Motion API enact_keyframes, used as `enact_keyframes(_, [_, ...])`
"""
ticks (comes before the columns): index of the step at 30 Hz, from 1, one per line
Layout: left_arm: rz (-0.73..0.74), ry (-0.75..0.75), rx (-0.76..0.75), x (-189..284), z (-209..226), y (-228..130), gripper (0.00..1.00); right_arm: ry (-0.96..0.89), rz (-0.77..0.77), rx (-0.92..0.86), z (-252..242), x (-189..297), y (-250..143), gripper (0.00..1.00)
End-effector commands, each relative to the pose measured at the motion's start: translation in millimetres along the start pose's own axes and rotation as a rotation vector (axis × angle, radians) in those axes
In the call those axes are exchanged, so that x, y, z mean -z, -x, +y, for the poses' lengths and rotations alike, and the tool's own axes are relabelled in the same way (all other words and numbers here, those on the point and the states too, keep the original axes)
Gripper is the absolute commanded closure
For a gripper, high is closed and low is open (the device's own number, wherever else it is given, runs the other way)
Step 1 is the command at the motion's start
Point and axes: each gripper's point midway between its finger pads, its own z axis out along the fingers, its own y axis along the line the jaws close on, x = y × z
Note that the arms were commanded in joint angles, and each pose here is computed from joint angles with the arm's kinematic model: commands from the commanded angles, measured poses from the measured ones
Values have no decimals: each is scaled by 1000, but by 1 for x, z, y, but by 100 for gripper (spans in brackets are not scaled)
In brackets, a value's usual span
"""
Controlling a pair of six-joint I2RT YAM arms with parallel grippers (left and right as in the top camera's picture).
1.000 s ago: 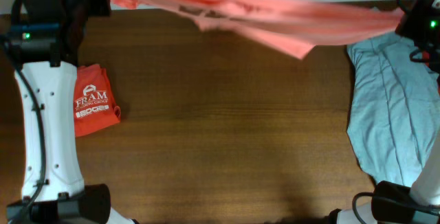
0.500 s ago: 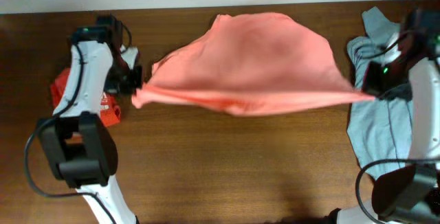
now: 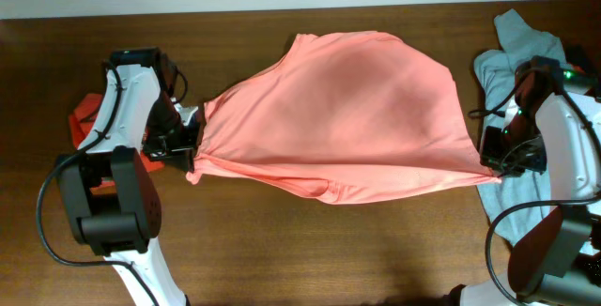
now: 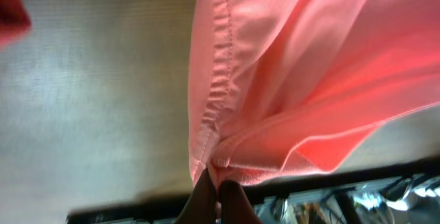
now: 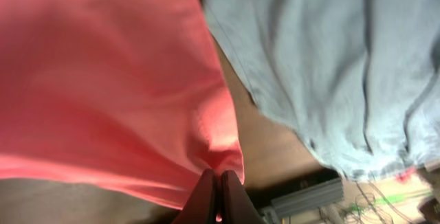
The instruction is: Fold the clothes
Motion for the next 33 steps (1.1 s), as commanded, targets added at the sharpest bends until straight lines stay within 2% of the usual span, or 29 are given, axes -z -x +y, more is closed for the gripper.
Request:
enact_keyframes(1, [13,102,55,0,18,-9,100,-94,20,-65,-18,1,-8,96])
enact_keyframes(8, [88,129,110,-39,27,-22,100,-95,88,-94,-17,-10,-32,96])
enact_keyframes(12, [113,193,177,-47,37,-31,100,-102,105,-134,-20,-23,-50,96])
enact_keyframes(16, [84,195,186,-42,37,-32,100,-95,83,-175,-24,-24,-61,96])
enact_keyframes(20, [-56,152,182,-27,29,-17,100,-67,-55,-176,-23,-5,-43,96])
enact_keyframes(22, [-106,136,169,-23,23,-8,100,-23,-150,-121,-13,7,-20,96])
enact_keyframes(25, [-130,140,154,-23,19,-2,100,9,-251,-33,4,14,5,96])
enact_keyframes(33, [-163,154,105,-24,5,7,100,71,-399,127,56,12,56,96])
